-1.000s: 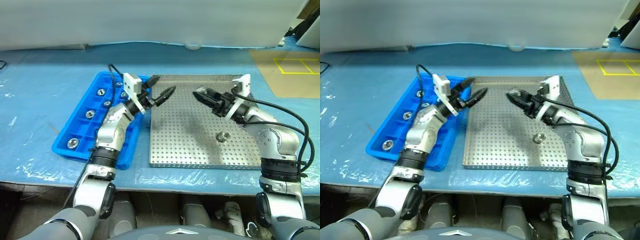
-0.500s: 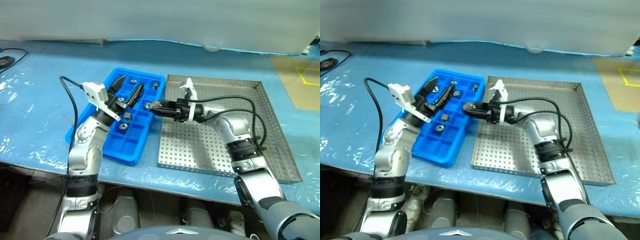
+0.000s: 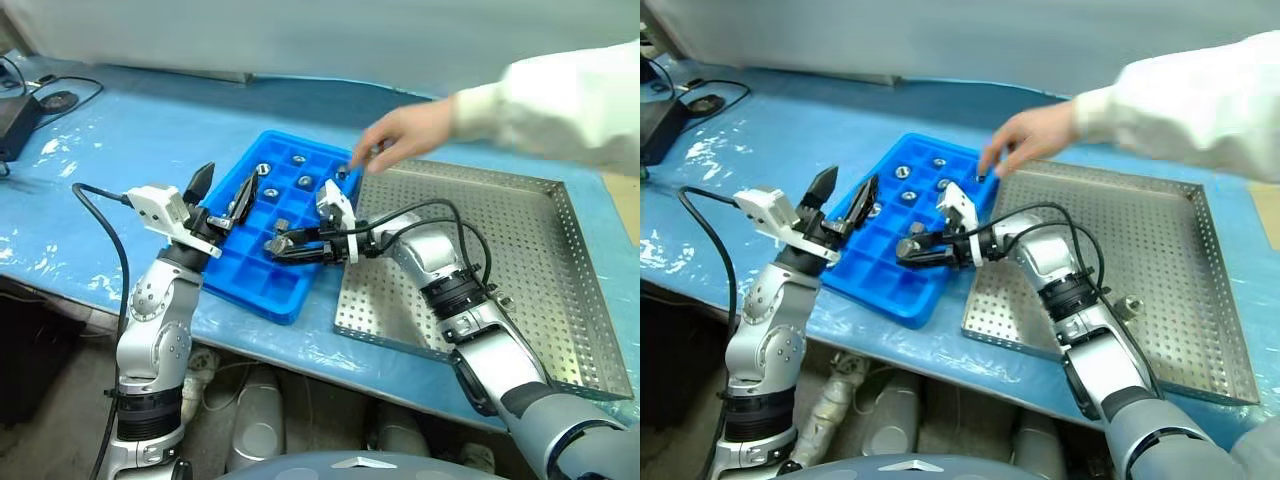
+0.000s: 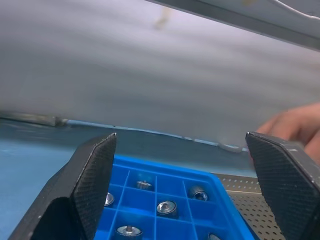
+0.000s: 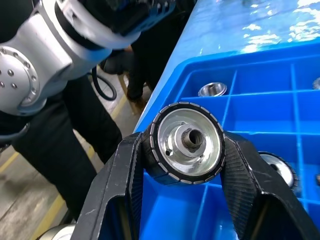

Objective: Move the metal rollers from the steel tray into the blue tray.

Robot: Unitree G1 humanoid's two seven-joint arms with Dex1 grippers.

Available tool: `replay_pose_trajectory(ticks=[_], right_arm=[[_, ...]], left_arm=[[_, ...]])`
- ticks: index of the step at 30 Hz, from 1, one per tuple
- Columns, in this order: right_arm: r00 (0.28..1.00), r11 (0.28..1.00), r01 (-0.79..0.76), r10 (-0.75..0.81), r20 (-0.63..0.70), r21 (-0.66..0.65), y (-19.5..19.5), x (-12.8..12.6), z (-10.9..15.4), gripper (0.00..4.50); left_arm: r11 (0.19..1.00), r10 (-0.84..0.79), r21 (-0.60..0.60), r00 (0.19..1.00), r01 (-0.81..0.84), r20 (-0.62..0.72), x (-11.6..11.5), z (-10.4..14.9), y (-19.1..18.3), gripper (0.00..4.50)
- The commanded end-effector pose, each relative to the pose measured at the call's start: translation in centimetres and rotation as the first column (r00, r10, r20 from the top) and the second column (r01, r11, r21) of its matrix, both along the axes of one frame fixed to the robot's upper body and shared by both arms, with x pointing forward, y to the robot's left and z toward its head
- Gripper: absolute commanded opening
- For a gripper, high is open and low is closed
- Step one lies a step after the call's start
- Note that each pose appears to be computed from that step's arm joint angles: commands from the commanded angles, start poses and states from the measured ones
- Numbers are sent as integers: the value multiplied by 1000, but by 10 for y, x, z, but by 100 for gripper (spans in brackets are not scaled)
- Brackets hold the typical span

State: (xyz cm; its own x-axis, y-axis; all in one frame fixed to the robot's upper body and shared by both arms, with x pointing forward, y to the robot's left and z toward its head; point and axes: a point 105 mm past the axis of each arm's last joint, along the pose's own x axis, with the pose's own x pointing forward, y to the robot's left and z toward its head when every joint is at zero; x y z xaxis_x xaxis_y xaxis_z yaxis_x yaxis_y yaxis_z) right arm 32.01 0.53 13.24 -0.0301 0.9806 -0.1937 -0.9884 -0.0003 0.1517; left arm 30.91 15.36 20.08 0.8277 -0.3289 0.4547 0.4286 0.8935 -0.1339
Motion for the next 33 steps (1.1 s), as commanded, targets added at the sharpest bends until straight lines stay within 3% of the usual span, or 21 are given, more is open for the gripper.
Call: replay_pose_trajectory(ticks=[1, 9, 11, 20, 26, 33], right_arm=[[999, 999, -21, 20, 31, 27, 4, -7, 6, 179], [998, 998, -59, 59, 17, 29, 13, -19, -2, 179], [997, 994, -74, 73, 21, 75, 22, -22, 6, 179], [997, 989, -71, 66, 49, 131, 59, -28, 4, 179], [997, 992, -60, 53, 63, 107, 60, -31, -2, 179], [994, 994, 34, -44, 98, 102, 58, -11, -4, 179]], left_arm=[[1000, 14, 11, 999, -15, 45, -4, 10, 8, 435], [997, 81, -5, 995, -81, 53, -1, 15, 26, 435], [995, 87, -50, 995, -84, 59, 0, 19, 30, 435], [992, 125, -2, 991, -125, 55, 2, 25, 46, 435], [989, 146, -13, 988, -146, 50, 6, 25, 53, 435], [996, 80, 25, 995, -82, 66, 24, 32, 37, 435]])
